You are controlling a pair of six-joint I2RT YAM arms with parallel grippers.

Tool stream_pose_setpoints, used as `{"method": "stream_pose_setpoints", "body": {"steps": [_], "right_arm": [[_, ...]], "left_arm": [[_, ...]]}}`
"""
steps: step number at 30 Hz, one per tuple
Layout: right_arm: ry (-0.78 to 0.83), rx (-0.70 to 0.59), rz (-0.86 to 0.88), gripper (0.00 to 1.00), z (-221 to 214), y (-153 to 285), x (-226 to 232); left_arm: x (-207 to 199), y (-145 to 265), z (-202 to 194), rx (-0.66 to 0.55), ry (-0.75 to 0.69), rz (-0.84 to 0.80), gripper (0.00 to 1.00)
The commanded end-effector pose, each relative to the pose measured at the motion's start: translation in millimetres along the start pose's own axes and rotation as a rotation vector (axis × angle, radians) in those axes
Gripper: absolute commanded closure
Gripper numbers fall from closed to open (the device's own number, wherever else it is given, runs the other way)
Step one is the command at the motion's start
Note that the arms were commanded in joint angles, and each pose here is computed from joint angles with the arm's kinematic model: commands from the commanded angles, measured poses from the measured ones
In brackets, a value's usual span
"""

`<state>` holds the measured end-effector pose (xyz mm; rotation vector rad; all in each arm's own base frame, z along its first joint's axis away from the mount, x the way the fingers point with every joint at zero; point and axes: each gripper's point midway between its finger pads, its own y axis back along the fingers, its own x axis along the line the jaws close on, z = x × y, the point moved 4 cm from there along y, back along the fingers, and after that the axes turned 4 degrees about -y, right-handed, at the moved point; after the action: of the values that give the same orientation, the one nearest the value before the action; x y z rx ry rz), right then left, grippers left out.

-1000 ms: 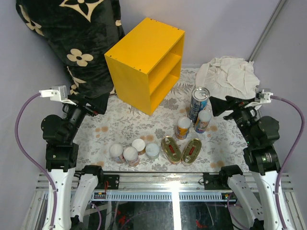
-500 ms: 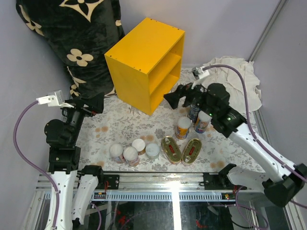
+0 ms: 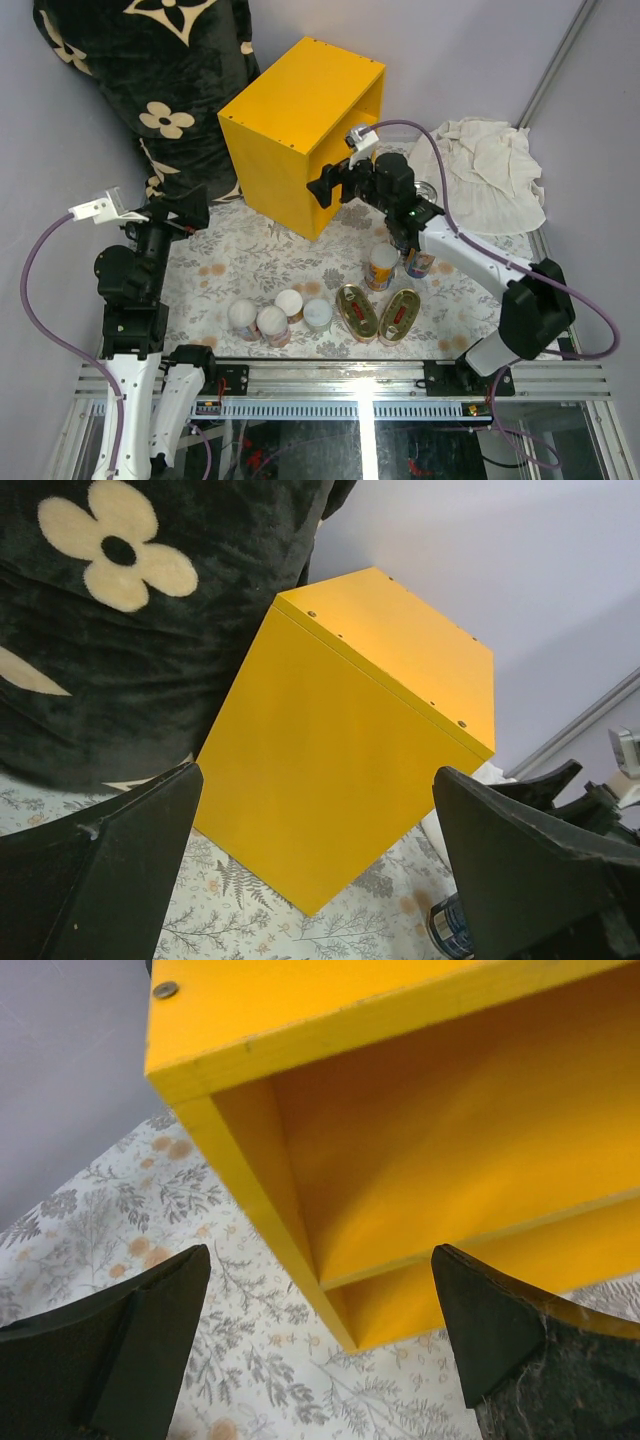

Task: Place and organize the canned foods onto the counter

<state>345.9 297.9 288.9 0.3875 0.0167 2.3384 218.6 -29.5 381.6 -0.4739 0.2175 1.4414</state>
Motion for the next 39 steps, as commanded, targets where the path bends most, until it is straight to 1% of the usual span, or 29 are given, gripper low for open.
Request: {"method": "stream_pose_setpoints", "body": {"steps": [1,4,9,11,15,16,18,23,25,28,32,39], "right_arm": [[0.084,-0.184,0.079,0.0,50,-22,13],[0.071,-0.204,0.115,0.0,52,-40,15],[0.042,-0.2,0.141,0.0,40,-71,11],[0.04,-0.201,0.141,0.03,37,-78,9],[0.037,-0.218,0.171,0.16,34,-83,11],[0.035,-0.223,0.182,0.21,32,-83,12],[0.035,-0.228,0.209,0.34,31,-82,15],[0.038,-0.21,0.27,0.83,27,-76,24],[0.04,-0.199,0.285,0.99,25,-70,27],[0.055,-0.192,0.339,1.0,19,-57,34],[0.062,-0.143,0.417,1.0,8,-35,46],[0.015,-0.083,0.561,1.0,-14,10,66]], "left_arm": [[1,-4,7,-0.036,-0.004,0.013,0.0],[4,-7,2,-0.02,0.008,0.028,0.0],[6,-13,0,-0.003,0.009,0.039,0.0],[8,-13,0,0.002,0.009,0.055,0.0],[7,-10,3,-0.015,0.008,0.055,0.0],[8,-9,4,-0.024,0.011,0.057,0.0],[8,-8,6,-0.045,0.016,0.06,0.0],[9,-5,7,-0.057,0.024,0.066,0.0],[9,-5,8,-0.064,0.029,0.068,0.0],[9,-3,6,-0.059,0.036,0.073,0.0],[12,-2,3,-0.061,0.043,0.079,0.0],[18,-1,-3,-0.05,0.035,0.108,0.0]]}}
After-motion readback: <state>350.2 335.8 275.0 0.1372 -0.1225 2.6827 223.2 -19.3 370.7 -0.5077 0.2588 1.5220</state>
